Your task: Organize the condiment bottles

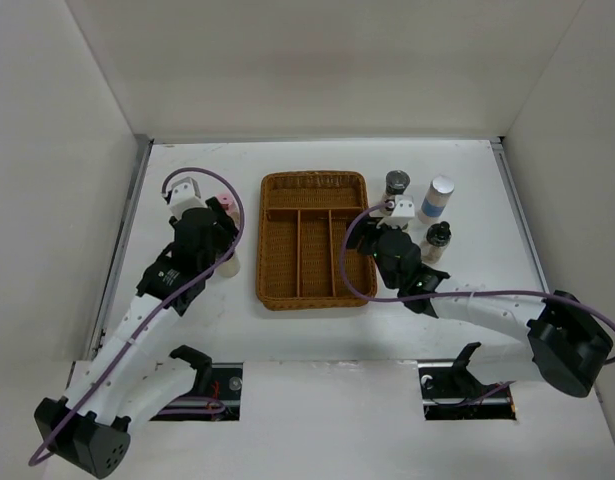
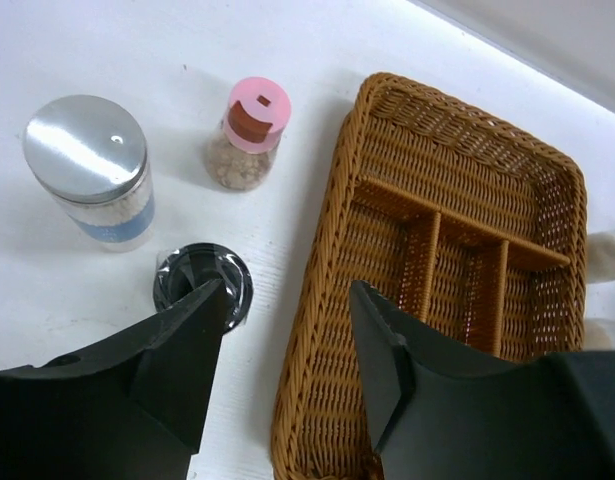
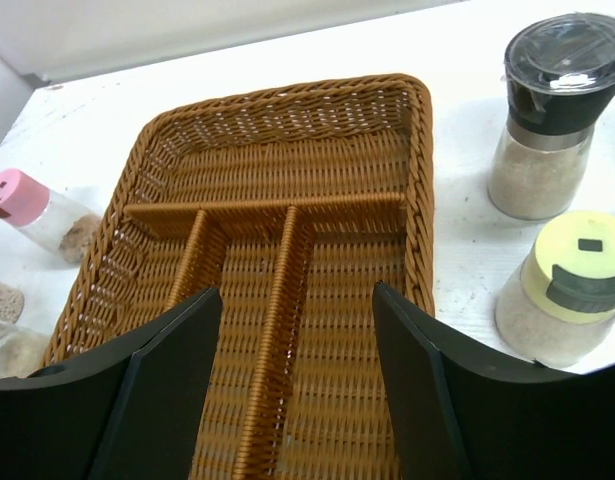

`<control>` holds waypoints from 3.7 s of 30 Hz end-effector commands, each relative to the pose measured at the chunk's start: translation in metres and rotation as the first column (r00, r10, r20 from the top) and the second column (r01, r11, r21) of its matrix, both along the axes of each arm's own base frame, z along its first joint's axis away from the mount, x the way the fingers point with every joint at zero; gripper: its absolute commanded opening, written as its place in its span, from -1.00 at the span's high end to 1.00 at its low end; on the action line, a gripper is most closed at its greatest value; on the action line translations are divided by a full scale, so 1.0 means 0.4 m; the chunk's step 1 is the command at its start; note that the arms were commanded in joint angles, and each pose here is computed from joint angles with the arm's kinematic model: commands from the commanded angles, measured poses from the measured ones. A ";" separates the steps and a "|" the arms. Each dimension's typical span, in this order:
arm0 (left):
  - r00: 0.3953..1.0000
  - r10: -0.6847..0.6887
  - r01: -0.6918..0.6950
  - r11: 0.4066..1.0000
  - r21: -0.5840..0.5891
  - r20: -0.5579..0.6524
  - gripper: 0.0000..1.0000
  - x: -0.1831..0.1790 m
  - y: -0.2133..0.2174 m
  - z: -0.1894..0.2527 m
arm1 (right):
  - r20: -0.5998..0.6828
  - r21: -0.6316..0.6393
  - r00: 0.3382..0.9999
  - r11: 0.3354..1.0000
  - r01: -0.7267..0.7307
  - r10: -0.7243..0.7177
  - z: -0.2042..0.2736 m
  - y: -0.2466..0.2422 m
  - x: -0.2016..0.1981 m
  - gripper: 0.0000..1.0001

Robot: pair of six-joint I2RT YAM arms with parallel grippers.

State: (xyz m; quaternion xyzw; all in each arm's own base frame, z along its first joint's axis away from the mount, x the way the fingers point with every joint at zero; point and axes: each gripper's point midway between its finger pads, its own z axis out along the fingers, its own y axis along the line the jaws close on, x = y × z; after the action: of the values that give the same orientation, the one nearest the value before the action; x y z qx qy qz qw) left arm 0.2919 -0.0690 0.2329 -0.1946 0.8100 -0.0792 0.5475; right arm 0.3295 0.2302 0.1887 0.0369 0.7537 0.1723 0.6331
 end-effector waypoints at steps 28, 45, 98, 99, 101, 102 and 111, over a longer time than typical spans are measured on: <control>0.984 0.135 -0.116 0.979 0.166 -0.112 -0.44 0.395 0.060 -0.107 | 0.054 0.053 0.988 0.988 -0.145 0.143 0.050 0.080 -0.013 -0.21; 0.961 0.209 -0.167 0.959 0.228 -0.179 -0.14 0.420 0.087 -0.245 | 0.050 0.043 0.988 0.988 -0.146 0.144 0.043 0.080 -0.012 -0.17; 0.994 -0.106 0.105 0.982 0.159 -0.002 -0.46 0.529 -0.290 -0.157 | 0.045 0.061 0.996 0.995 -0.081 0.079 0.035 0.032 0.004 -0.67; 0.994 -0.105 0.102 0.983 0.150 0.011 -0.51 0.524 -0.290 -0.146 | 0.046 0.062 0.996 0.995 -0.081 0.079 0.036 0.032 0.004 -0.67; 0.993 -0.104 0.096 0.988 0.118 0.058 -0.58 0.513 -0.288 -0.106 | 0.050 0.064 0.996 0.994 -0.083 0.080 0.042 0.031 0.002 -0.62; 0.991 -0.098 0.090 0.991 0.095 0.088 -0.61 0.509 -0.287 -0.078 | 0.053 0.066 0.995 0.994 -0.088 0.085 0.047 0.031 0.000 -0.56; 0.944 -0.020 0.045 0.997 -0.068 0.330 -0.73 0.411 -0.227 0.148 | 0.055 0.074 0.995 0.993 -0.092 0.089 0.069 0.019 -0.006 0.25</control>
State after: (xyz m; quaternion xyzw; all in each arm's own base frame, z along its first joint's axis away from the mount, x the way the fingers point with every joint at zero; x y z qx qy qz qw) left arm 0.4706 -0.1716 0.2373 -0.1451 0.7706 -0.1019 0.6121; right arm 0.3244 0.2426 0.1920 0.0063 0.7514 0.2156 0.6236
